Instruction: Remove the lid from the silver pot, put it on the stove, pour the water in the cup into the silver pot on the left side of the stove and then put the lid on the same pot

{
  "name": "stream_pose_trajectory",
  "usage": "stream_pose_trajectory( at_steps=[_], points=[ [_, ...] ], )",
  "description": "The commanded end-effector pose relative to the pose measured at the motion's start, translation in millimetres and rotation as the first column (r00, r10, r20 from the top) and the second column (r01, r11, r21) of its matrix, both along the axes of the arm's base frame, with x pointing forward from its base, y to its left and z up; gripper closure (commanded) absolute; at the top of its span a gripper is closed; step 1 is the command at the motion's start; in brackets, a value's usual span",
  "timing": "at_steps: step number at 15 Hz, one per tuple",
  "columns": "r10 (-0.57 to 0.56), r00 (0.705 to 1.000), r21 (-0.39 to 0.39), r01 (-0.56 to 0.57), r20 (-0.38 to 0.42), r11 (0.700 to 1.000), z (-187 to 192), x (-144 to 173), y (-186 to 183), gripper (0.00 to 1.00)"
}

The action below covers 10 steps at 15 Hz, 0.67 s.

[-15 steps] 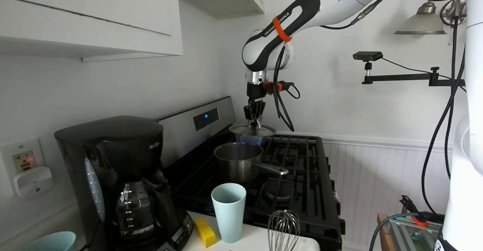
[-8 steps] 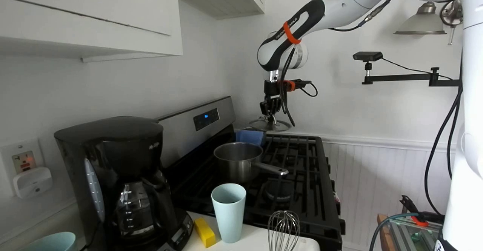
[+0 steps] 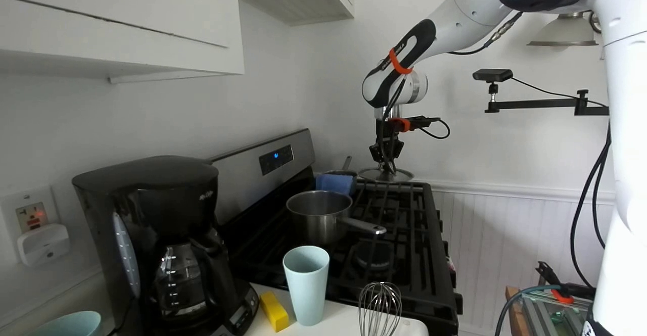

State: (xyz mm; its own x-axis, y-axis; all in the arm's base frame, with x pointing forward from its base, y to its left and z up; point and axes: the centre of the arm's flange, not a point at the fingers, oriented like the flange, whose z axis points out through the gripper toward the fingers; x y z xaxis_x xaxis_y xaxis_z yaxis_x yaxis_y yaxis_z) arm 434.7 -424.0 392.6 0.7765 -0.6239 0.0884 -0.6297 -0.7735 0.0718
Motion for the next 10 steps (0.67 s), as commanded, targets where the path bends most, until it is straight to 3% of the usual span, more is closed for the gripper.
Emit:
stream_pose_trajectory(
  at_steps=[1, 2, 4, 10],
  points=[
    [-0.008, 1.0, 0.001, 0.008, -0.003, 1.0, -2.8, 0.4, -1.5, 0.92],
    [-0.011, 1.0, 0.0, 0.011, -0.004, 1.0, -3.6, 1.9, -1.9, 0.98],
    [-0.04, 0.999, -0.016, 0.04, 0.003, 0.999, -13.7, 10.6, -17.3, 0.98],
    [0.031, 0.998, -0.087, -0.026, 0.059, 0.996, -49.0, 1.1, -57.1, 0.98]
  ],
)
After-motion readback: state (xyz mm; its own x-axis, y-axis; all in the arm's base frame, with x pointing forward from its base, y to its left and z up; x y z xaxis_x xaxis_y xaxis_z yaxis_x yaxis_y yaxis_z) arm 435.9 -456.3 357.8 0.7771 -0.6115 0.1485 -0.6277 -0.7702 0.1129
